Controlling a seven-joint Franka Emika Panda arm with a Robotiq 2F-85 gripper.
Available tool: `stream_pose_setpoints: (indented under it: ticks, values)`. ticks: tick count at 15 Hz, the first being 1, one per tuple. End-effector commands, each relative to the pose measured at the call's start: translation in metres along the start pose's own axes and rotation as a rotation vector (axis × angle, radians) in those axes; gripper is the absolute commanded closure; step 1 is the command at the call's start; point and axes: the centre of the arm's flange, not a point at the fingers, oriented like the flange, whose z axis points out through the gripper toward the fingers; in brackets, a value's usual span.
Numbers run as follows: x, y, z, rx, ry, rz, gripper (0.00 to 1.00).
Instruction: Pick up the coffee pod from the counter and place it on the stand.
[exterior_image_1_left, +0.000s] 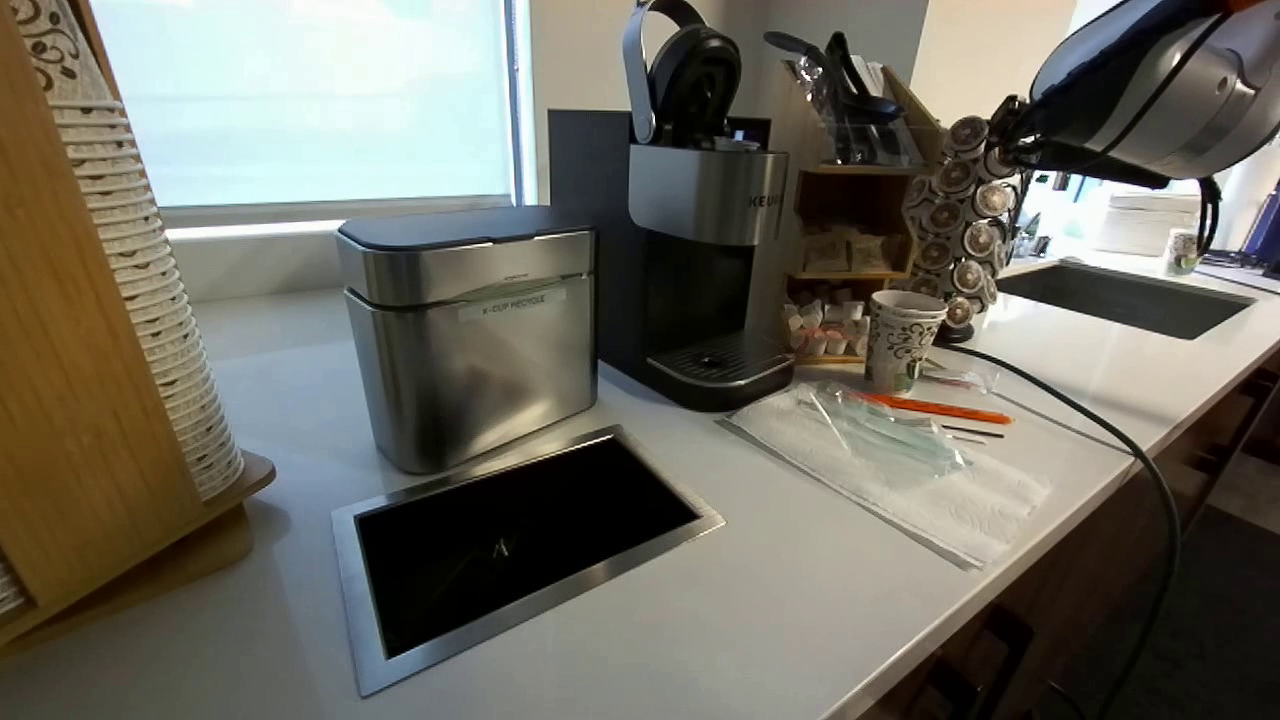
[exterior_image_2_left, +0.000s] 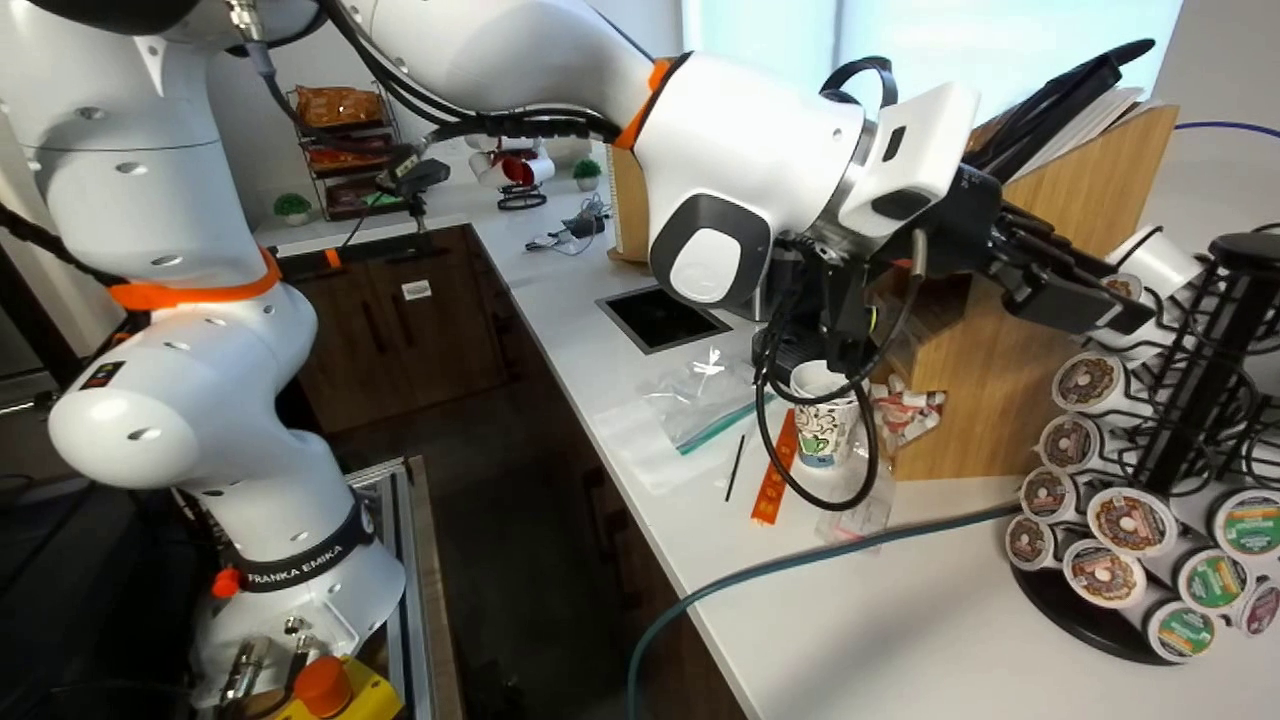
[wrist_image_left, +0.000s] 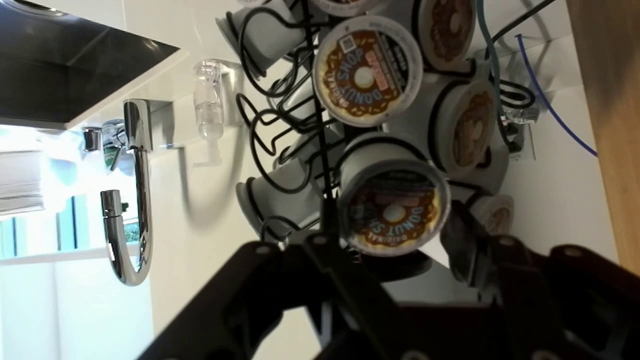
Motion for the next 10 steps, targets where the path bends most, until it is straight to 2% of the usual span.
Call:
stream_pose_setpoints:
  ticks: [1,3,7,10]
  values:
    - [-0.001,-0.018,0.006,-0.008,-0.025,-0.030,0.16]
    - [-0.003,-0.020,0.004,-0.001,-0.033,-0.042,0.01]
    - [-0.006,-0.029,-0.016,0.028,-0.035,-0.066,0.00]
    - [-0.006,-0.030,-0.055,0.036,-0.039,-0.085,0.00]
